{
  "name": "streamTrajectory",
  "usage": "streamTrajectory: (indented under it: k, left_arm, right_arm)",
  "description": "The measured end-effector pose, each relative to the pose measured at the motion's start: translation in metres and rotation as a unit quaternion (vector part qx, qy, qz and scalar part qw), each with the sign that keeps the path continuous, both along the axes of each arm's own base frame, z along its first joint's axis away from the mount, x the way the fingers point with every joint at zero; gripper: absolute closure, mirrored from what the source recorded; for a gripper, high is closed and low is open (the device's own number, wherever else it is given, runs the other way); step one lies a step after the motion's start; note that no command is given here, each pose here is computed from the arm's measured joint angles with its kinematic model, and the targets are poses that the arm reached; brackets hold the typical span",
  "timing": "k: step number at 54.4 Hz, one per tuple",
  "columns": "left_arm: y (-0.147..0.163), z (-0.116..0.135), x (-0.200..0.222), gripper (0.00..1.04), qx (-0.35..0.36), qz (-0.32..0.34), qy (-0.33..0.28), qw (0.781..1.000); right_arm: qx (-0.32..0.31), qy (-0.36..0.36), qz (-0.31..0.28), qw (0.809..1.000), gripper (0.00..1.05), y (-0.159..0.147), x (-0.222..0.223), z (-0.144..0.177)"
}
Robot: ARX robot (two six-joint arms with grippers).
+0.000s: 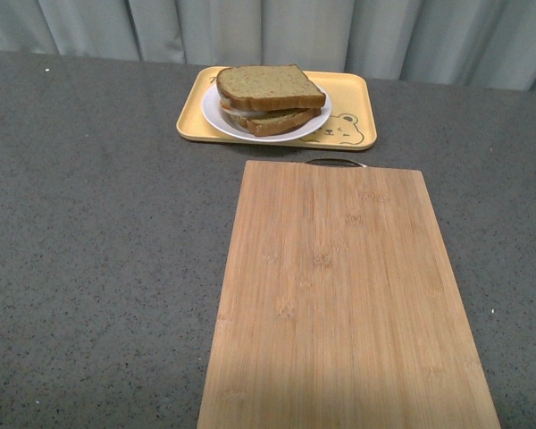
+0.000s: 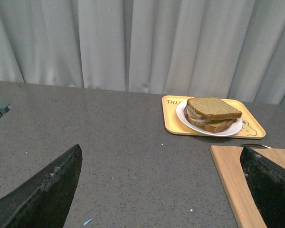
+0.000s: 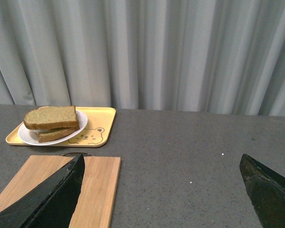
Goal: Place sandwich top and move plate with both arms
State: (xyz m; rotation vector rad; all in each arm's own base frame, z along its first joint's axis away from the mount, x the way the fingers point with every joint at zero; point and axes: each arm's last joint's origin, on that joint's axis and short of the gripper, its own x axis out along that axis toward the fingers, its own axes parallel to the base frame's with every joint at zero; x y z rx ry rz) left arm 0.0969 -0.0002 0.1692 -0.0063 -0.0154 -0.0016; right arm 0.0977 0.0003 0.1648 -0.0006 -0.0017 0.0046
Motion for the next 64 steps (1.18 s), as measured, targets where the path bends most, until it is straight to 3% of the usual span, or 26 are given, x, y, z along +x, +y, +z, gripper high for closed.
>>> streamTrajectory:
  k: [64]
  left_arm:
    - [0.0000,0.0000,0.0000,0.07,0.000,0.000,0.000,1.000]
  right_arm:
    - [0.000,0.000,0.000,1.000,0.09,0.0000,0.0000,0.0000]
